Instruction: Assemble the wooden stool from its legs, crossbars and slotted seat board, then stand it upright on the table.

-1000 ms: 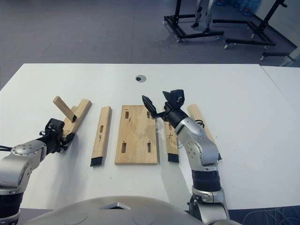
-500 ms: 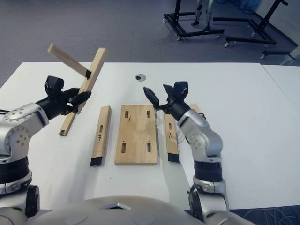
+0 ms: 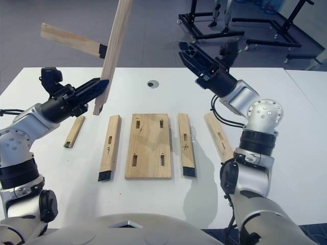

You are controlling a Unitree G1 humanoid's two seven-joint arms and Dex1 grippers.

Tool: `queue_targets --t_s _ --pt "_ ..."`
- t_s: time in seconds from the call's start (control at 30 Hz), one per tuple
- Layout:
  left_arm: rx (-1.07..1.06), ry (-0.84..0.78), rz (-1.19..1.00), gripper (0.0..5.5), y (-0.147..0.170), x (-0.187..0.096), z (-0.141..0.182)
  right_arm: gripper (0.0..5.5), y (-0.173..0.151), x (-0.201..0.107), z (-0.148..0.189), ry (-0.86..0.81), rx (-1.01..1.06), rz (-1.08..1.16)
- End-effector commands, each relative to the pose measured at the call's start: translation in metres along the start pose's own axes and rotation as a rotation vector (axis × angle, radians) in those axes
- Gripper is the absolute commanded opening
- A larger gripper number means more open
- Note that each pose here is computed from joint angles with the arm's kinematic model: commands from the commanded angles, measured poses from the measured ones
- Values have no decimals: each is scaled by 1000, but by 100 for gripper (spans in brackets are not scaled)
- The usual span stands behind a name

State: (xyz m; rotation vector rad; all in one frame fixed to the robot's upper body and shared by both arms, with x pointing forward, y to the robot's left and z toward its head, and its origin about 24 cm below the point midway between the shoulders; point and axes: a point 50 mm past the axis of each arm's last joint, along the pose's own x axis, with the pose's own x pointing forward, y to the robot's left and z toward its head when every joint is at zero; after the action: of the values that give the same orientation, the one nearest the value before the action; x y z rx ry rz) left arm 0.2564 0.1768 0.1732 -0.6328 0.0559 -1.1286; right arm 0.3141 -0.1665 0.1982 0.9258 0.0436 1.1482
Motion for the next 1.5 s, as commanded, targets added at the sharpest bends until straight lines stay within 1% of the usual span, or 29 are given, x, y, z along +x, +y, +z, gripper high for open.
queue_targets --t_s 0.03,0.27,0.43,0.67,1.1,1.4,1.5 --pt "-42 45 -36 212 -2 -1 -9 540 12 18 -2 16 14 103" --pt "-43 103 -47 212 -2 1 -21 540 25 37 -11 50 48 185" --pt "-43 124 -77 212 -5 3 -22 540 16 39 -28 76 95 132" --pt "-39 147 -104 212 -10 6 -23 540 10 40 -44 83 129 97" --pt "-52 184 -102 212 -10 5 -33 540 15 51 -48 77 144 111" --pt "-44 182 -96 212 -8 3 -31 540 11 45 -53 86 153 82" --pt "-41 180 -96 212 -7 4 -30 487 10 44 -55 87 156 75"
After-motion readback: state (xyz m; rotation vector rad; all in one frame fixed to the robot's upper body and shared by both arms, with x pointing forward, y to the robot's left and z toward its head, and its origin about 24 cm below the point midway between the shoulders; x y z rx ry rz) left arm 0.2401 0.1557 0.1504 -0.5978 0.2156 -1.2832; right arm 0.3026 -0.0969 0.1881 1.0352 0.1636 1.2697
